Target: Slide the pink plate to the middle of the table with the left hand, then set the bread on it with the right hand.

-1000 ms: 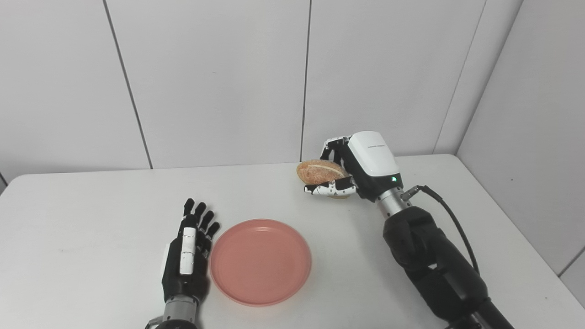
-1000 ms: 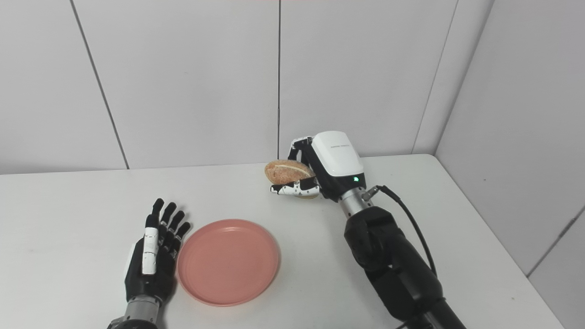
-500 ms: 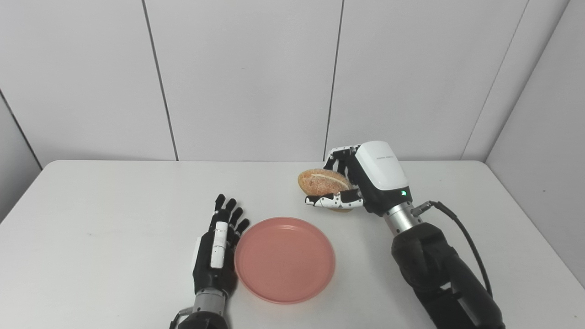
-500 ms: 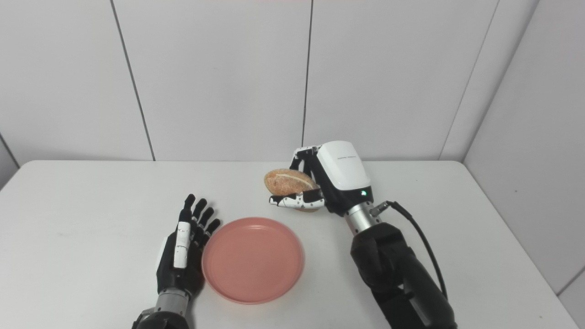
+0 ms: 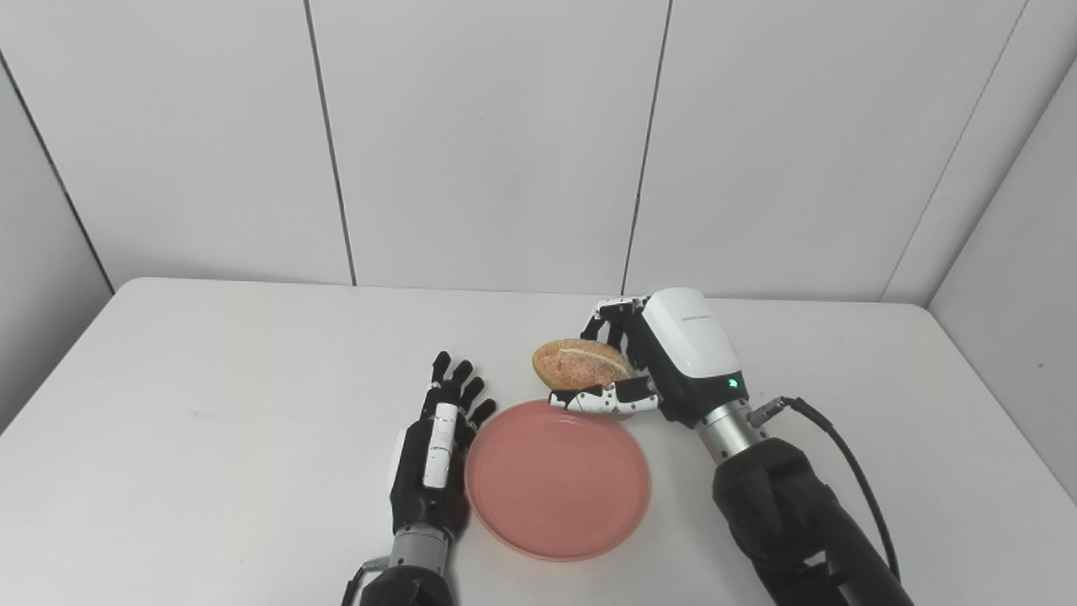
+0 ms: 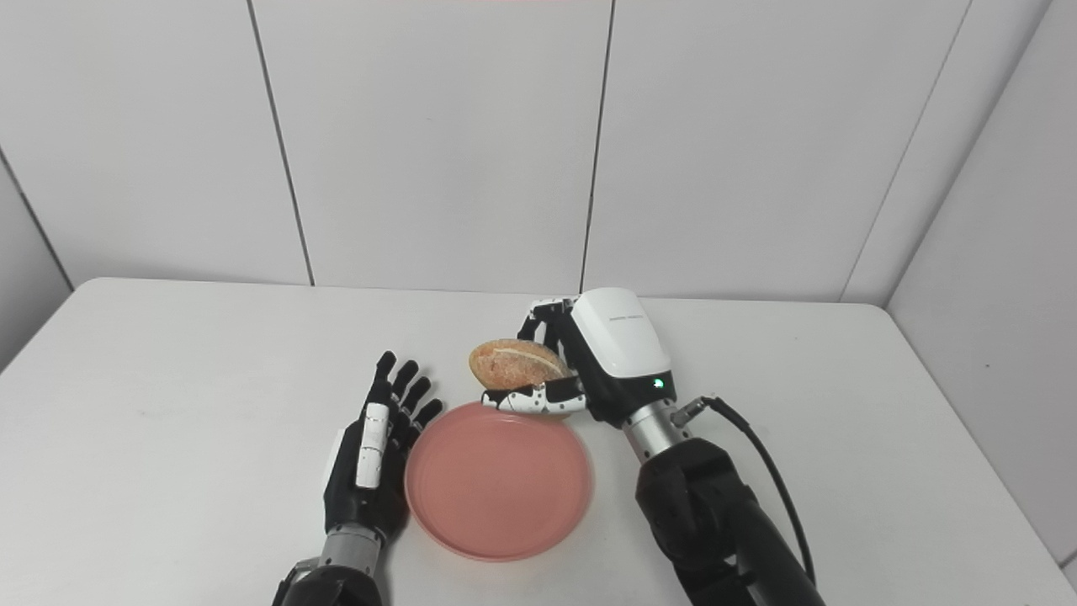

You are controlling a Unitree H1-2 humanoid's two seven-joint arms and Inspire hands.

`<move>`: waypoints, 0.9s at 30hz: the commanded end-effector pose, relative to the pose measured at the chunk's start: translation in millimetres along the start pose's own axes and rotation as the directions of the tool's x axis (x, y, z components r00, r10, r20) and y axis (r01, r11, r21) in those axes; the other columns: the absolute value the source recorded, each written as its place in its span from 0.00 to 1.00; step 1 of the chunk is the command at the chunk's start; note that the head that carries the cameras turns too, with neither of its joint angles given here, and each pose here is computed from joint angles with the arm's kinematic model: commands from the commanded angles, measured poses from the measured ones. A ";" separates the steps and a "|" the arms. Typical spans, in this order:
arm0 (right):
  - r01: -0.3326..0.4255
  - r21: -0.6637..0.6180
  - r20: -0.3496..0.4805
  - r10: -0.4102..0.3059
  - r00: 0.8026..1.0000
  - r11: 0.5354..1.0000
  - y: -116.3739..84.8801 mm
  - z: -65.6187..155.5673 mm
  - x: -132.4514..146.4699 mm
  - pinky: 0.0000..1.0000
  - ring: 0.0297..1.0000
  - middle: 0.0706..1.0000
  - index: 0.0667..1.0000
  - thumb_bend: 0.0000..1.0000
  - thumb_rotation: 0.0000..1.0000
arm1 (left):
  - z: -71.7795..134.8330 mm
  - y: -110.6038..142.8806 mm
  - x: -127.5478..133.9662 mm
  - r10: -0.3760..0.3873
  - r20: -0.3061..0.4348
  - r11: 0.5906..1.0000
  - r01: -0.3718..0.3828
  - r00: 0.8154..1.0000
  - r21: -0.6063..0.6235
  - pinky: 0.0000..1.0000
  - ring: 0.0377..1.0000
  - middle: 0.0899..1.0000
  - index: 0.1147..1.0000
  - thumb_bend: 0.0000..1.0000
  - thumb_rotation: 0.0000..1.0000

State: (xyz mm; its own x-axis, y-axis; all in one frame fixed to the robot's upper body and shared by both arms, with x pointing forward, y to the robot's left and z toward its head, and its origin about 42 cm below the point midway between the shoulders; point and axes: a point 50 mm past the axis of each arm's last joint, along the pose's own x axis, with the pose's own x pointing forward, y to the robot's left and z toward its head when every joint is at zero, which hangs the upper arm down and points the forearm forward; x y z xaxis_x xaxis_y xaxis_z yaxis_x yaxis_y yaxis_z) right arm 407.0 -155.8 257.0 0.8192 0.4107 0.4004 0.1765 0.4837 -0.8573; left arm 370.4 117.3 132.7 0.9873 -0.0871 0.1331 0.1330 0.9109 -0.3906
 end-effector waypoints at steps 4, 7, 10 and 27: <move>0.046 0.004 0.078 -0.046 0.996 0.999 -7.5 17.5 7.7 0.12 0.15 0.20 0.31 0.60 0.48 | -14.6 0.6 -13.3 0.022 -0.054 1.000 -0.022 0.998 -0.011 0.89 0.95 0.96 1.00 0.84 0.76; 0.034 0.012 0.079 -0.035 0.996 0.999 -4.8 18.5 7.6 0.11 0.14 0.19 0.30 0.60 0.46 | -13.3 -0.2 -13.5 0.021 -0.055 1.000 -0.022 0.998 -0.011 0.89 0.95 0.96 1.00 0.84 0.76; 0.001 -0.001 0.070 0.000 0.998 1.000 0.5 19.6 6.8 0.11 0.14 0.19 0.30 0.60 0.44 | -12.6 -0.6 -13.5 0.021 -0.055 1.000 -0.022 0.998 -0.013 0.91 0.95 0.96 1.00 0.83 0.77; -0.180 -0.069 0.002 0.181 0.984 0.981 37.6 6.4 -1.1 0.14 0.18 0.23 0.36 0.59 0.47 | -7.5 -2.5 -12.0 0.011 -0.053 1.000 -0.012 0.999 -0.005 0.87 0.94 0.96 1.00 0.86 0.77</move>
State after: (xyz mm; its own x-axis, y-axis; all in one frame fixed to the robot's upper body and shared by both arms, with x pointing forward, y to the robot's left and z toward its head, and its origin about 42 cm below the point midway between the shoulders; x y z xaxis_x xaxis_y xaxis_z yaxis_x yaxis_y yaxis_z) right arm 403.6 -134.5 211.7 0.8472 0.4910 0.2029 0.0241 0.3460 -0.9379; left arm 365.7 117.8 132.7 0.9890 -0.0927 0.1152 0.1308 0.9120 -0.3888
